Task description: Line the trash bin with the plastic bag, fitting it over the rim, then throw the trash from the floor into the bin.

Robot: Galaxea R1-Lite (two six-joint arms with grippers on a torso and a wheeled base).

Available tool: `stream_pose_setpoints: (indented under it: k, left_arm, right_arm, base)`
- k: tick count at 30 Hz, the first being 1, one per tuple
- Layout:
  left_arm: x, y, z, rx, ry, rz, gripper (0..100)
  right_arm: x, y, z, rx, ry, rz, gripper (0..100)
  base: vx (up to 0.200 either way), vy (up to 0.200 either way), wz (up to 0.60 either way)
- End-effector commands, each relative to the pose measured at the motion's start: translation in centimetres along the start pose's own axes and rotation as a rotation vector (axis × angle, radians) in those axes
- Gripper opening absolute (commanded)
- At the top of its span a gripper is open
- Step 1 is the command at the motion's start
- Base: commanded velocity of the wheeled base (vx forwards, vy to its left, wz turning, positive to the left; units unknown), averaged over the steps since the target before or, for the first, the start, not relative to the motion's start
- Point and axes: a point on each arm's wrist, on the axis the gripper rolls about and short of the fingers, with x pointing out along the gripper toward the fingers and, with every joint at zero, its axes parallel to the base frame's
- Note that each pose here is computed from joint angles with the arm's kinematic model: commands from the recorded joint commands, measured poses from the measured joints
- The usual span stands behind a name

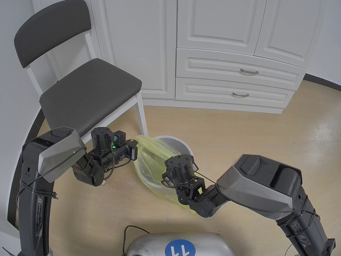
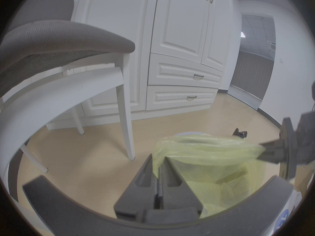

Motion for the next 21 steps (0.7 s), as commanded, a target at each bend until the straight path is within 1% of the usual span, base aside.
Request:
stream_pose_setpoints:
  k: [1,2,3,7,9,14,15,18,19,20,21]
  left_arm:
    - [0.3,0.6,-1.8,-0.007,0.040,0.005,0]
    - [0.5,0.8,-2.2,-0.007,0.047,0.005,0]
    - [0.6,1.0,-2.6,-0.006,0.055,0.009,100]
    - [0.5,1.9,-3.4,0.008,0.093,0.021,100]
    - [0.3,2.4,-3.1,0.021,0.089,0.030,100]
    - [-0.2,3.2,-2.9,0.053,0.088,0.047,100]
    - [-0.5,3.4,-2.6,0.070,0.086,0.037,100]
    - [-1.5,3.4,-2.4,0.077,0.091,-0.013,100]
    - [-1.5,3.4,-2.4,0.077,0.091,-0.013,100]
    - [-2.0,3.3,-1.9,0.088,0.086,-0.035,100]
    - [-2.2,3.2,-1.7,0.094,0.085,-0.041,100]
  right_arm:
    - [1.5,-1.2,0.8,0.028,-0.014,-0.032,0]
    - [1.9,-1.4,1.0,0.033,-0.013,-0.039,0]
    - [2.3,-1.6,1.1,0.039,-0.016,-0.043,0]
    - [3.9,-1.9,1.8,0.069,-0.043,-0.070,0]
    - [4.5,-1.7,2.2,0.081,-0.060,-0.075,0]
    - [5.7,-1.5,2.7,0.091,-0.067,-0.078,0]
    - [6.4,-1.5,2.9,0.103,-0.074,-0.079,0]
    - [7.4,-1.4,3.2,0.117,-0.088,-0.091,0]
    - [7.4,-1.4,3.2,0.117,-0.088,-0.091,0]
    - [8.1,-1.1,1.7,0.093,-0.047,-0.083,0]
    - [8.2,-1.2,1.5,0.084,-0.034,-0.075,0]
  base:
    - [0.000,0.000,0.00]
    - [0.000,0.000,0.00]
    - [0.000,0.000,0.00]
    - [0.000,0.000,0.00]
    - [0.000,0.000,0.00]
    - [0.000,0.000,0.00]
    - [0.000,0.000,0.00]
    - [0.000,0.000,0.00]
    - [0.000,0.000,0.00]
    - [0.000,0.000,0.00]
    - [0.000,0.000,0.00]
